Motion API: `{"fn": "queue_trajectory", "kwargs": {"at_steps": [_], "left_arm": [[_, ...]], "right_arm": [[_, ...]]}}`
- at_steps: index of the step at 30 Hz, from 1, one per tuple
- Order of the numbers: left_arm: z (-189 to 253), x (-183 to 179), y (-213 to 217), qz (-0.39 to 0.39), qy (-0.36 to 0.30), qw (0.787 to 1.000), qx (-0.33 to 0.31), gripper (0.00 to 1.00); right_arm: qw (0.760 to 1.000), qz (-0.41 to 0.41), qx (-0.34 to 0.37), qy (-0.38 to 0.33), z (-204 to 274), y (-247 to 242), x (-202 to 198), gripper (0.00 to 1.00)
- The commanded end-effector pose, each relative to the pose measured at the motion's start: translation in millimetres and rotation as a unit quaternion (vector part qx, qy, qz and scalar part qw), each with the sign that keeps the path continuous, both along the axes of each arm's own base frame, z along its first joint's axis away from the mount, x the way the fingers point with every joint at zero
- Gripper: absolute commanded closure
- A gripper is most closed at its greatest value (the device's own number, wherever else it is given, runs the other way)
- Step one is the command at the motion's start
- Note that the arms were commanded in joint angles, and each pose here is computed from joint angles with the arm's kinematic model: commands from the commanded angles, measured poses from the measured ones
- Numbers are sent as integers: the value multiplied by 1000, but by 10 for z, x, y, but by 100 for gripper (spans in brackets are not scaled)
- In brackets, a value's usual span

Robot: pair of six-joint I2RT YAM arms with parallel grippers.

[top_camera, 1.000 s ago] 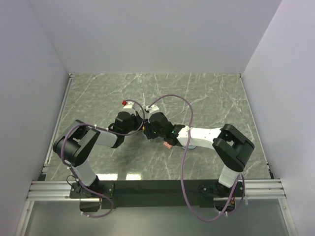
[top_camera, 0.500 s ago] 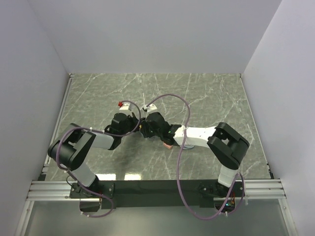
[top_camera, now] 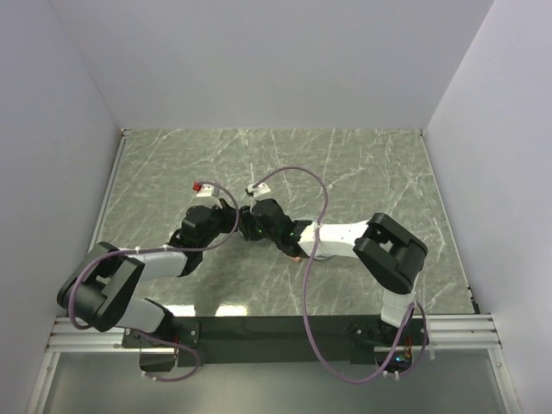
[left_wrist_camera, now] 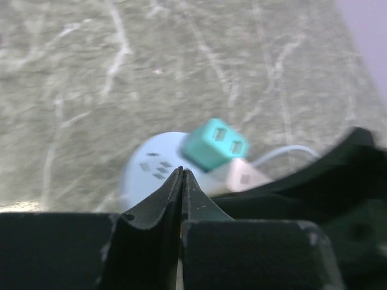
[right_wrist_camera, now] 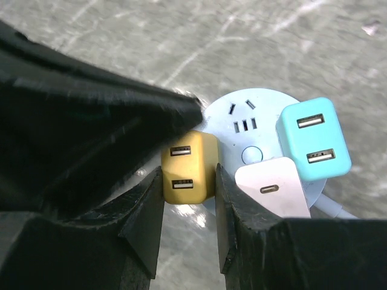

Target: Insert the plug

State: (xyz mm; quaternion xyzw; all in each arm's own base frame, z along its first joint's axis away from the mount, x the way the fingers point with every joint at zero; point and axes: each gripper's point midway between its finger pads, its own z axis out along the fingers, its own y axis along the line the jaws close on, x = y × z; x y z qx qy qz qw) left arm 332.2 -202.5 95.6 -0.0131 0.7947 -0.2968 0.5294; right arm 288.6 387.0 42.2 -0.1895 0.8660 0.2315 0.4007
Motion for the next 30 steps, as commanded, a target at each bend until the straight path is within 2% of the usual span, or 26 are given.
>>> {"fn": "queue_trajectory", "kwargs": {"at_steps": [1, 6, 16, 26, 30], "left_arm": [[258, -79, -175, -32, -23, 998, -53, 92], [246, -108, -220, -43, -15, 995, -83, 92], [-117, -100, -107, -8, 34, 997, -63, 92], [-297, -242, -85, -18, 41, 997, -71, 93], [-291, -358, -139, -43, 29, 994, -92, 93]], "right_arm": [[880, 34, -307, 362, -1708, -1569, -1846, 100], [879, 36, -307, 363, -1703, -1569, -1856, 100], [881, 39, -306, 358, -1672, -1545, -1838, 100], [881, 37, -307, 357, -1659, -1551, -1828, 100], [880, 36, -309, 358, -1664, -1555, -1837, 100]]}}
